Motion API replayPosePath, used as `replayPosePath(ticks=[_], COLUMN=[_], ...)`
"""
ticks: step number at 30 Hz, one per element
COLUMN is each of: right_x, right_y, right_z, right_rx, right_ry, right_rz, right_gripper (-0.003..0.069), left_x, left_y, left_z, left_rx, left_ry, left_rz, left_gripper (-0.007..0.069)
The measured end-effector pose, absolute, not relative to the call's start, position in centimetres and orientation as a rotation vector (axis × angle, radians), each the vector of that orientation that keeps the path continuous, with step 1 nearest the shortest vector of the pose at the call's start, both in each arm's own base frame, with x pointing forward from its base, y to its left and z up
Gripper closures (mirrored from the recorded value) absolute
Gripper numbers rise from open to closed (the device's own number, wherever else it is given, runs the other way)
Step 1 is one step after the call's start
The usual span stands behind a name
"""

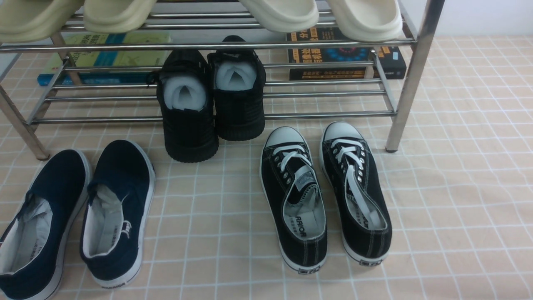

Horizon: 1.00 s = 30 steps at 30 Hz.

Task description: Take the shoes off the shelf from the light coffee tablecloth by hand.

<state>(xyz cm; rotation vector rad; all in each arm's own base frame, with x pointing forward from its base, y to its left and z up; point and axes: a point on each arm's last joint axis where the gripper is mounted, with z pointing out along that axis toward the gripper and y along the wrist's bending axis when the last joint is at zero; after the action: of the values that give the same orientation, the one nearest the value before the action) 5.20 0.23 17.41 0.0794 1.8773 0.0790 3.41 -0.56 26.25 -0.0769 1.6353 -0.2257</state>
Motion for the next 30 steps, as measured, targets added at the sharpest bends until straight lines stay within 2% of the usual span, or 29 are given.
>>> replayPosePath(ticks=[11, 13, 16, 17, 18, 21, 30], right_x=[5.2, 5.2, 5.2, 5.2, 5.2, 5.2, 5.2], right_y=[0.2, 0.2, 0.2, 0.2, 0.2, 0.2, 0.2], right_z=[17.4, 17.4, 17.4, 17.4, 17.4, 17.4, 17.4], right_rx=[0.079, 0.079, 0.079, 0.079, 0.079, 0.079, 0.079], right_ry=[1.877, 1.877, 1.877, 1.877, 1.877, 1.877, 1.877], right_rz=[0.079, 0.079, 0.079, 0.079, 0.079, 0.079, 0.079], right_gripper=[0.0421, 0.0421, 0.0421, 0.0421, 0.0421, 0.0421, 0.0421], left_x=[3.8, 4.0, 4.7, 4.7, 4.9, 5.2, 5.3], left_y=[-0.2, -0.1, 0.0, 0.0, 0.0, -0.1, 0.0], left_z=[24.9, 24.1, 21.1, 21.1, 19.5, 18.0, 17.5], left_rx=[-0.036, -0.026, -0.005, -0.004, 0.001, 0.004, -0.012], left_ry=[1.693, 1.718, 1.796, 1.793, 1.830, 1.850, 1.837], left_rz=[-0.121, -0.096, -0.049, -0.048, -0.042, -0.042, -0.030], left_gripper=[0.0606, 0.0604, 0.0598, 0.0596, 0.0594, 0.0592, 0.0589])
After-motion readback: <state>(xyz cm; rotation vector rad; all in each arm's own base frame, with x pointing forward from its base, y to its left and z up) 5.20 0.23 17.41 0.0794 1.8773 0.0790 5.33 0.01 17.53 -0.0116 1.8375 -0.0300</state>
